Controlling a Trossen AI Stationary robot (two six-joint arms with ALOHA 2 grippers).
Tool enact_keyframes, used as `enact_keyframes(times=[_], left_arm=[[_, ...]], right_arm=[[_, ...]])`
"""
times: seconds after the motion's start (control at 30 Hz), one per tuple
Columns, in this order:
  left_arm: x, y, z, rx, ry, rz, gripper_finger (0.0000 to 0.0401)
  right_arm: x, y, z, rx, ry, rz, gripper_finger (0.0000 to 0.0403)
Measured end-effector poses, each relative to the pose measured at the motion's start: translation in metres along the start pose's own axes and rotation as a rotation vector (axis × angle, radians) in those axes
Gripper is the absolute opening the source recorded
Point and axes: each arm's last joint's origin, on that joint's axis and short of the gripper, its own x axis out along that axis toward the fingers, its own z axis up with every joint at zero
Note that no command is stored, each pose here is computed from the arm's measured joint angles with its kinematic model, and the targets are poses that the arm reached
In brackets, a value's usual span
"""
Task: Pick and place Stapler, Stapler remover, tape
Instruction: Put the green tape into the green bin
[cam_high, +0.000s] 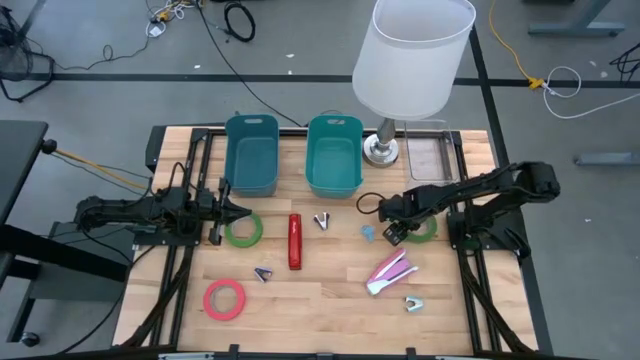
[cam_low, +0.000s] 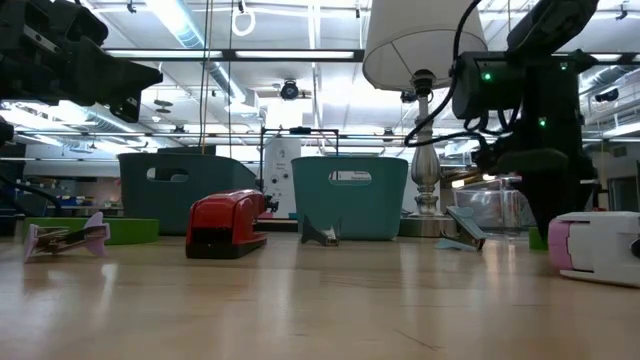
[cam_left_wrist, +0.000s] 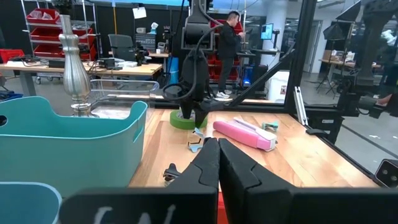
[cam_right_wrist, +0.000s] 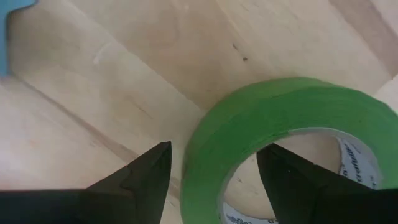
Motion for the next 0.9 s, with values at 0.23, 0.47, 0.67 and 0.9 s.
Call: enact_keyframes(times=[0.23,0.47,0.67,0.9], left_arm=[[0.0000,0.0000,0.0001,0.000,0.000,0.000,0.0003],[0.0000,0.0000,0.0001,0.000,0.000,0.000,0.0003],[0.0000,0.0000,0.0000,0.000,0.000,0.000,0.0003],[0.0000,0.0000,0.0000,0.000,0.000,0.000,0.0003]], right_arm=[[0.0053,0.0049,0.0002,0.014,-0.002,-0.001,0.0233],[0.0051,0.0078,-0.0026,0.034,-0.005,0.003,0.0195],[0.0051,0.0084,-0.0030,0.036,-0.004,0.008,0.0147],[0.0051,0.0084,-0.0031,0.036,-0.001,0.009,0.0106]])
